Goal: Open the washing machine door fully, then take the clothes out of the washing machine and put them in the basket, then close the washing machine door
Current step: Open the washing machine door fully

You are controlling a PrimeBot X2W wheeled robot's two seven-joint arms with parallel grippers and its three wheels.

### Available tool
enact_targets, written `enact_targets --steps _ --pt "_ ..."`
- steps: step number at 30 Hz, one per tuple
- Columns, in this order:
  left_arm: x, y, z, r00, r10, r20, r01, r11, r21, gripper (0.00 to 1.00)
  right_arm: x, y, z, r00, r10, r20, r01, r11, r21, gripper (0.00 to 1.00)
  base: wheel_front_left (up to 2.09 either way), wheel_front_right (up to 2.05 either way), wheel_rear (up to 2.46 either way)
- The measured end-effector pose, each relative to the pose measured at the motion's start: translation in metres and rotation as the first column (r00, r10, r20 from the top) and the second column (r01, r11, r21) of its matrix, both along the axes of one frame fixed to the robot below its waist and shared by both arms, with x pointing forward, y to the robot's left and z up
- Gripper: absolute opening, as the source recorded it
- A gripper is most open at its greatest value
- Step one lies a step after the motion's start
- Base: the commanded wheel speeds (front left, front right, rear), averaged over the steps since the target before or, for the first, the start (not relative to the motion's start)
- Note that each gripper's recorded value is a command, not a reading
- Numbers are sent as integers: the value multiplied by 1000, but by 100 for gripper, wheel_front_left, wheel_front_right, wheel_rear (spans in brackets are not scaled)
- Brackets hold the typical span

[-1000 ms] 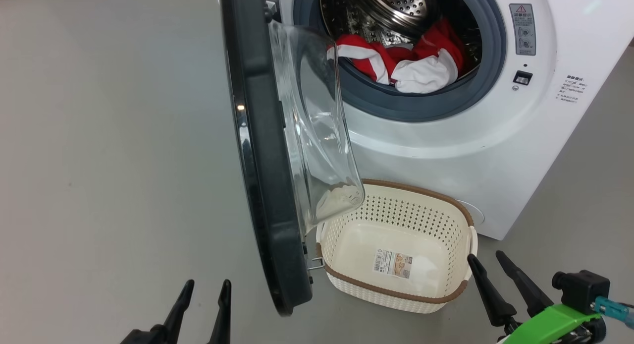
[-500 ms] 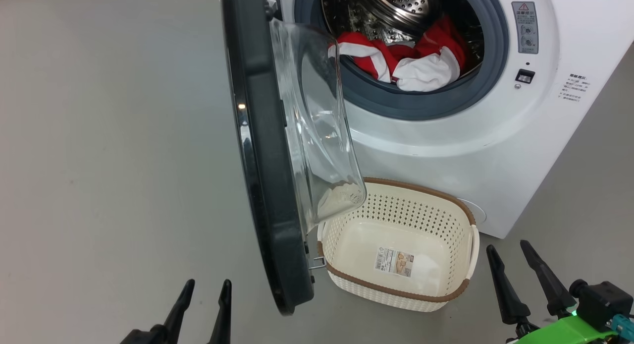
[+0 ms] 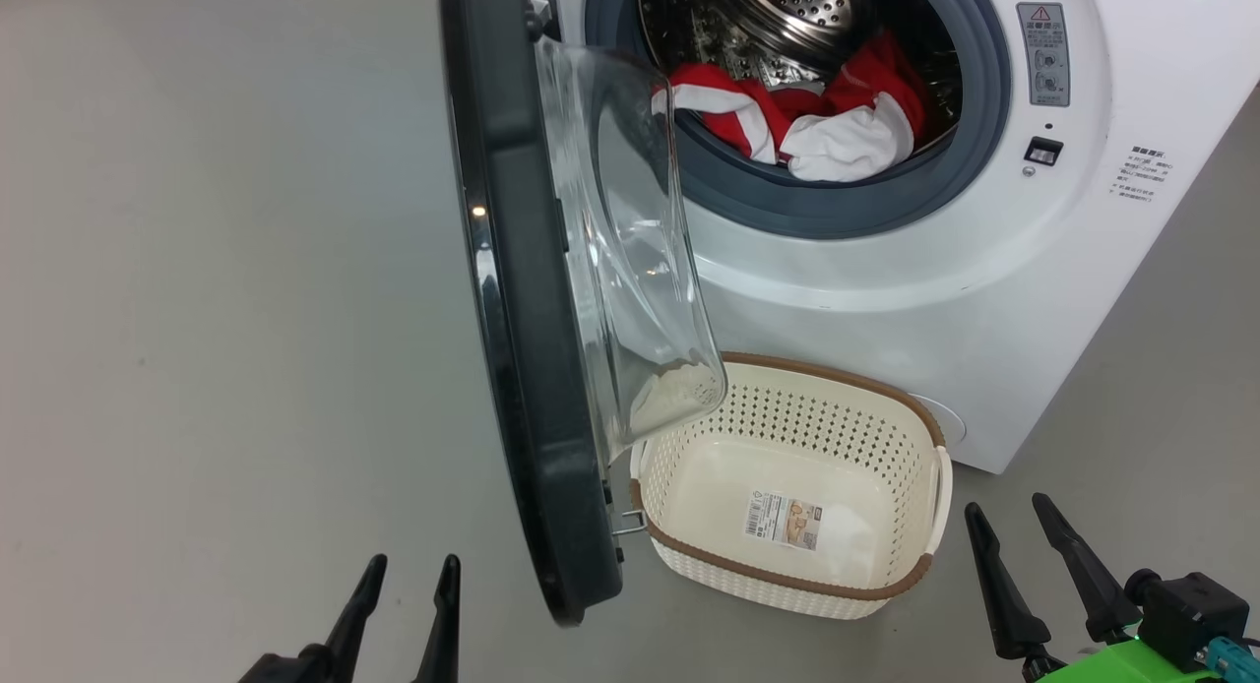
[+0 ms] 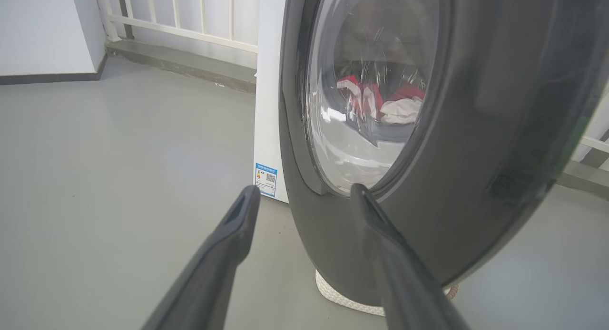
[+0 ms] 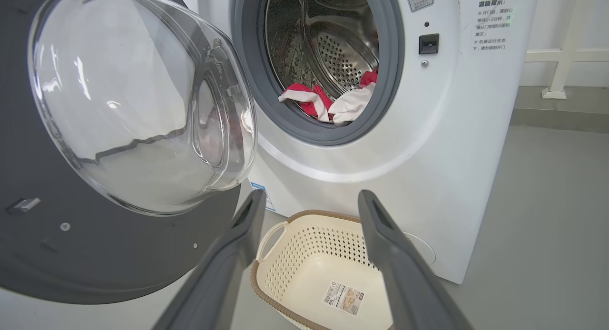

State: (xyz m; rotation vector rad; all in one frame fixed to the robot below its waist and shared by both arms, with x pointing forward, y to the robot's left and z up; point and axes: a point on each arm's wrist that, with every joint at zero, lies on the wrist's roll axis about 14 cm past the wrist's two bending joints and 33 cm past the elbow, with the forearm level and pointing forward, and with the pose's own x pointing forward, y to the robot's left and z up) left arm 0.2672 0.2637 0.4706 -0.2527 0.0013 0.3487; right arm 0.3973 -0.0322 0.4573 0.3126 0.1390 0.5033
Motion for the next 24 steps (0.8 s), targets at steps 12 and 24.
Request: enact_targets --steps 12,24 --pt "2 7 16 998 18 54 -18 1000 -1 0 0 0 0 1000 -1 1 1 1000 0 100 0 0 0" --pt "20 -5 152 897 -71 436 8 989 146 0 -1 -2 -1 1000 -5 -2 5 1000 0 100 0 0 0"
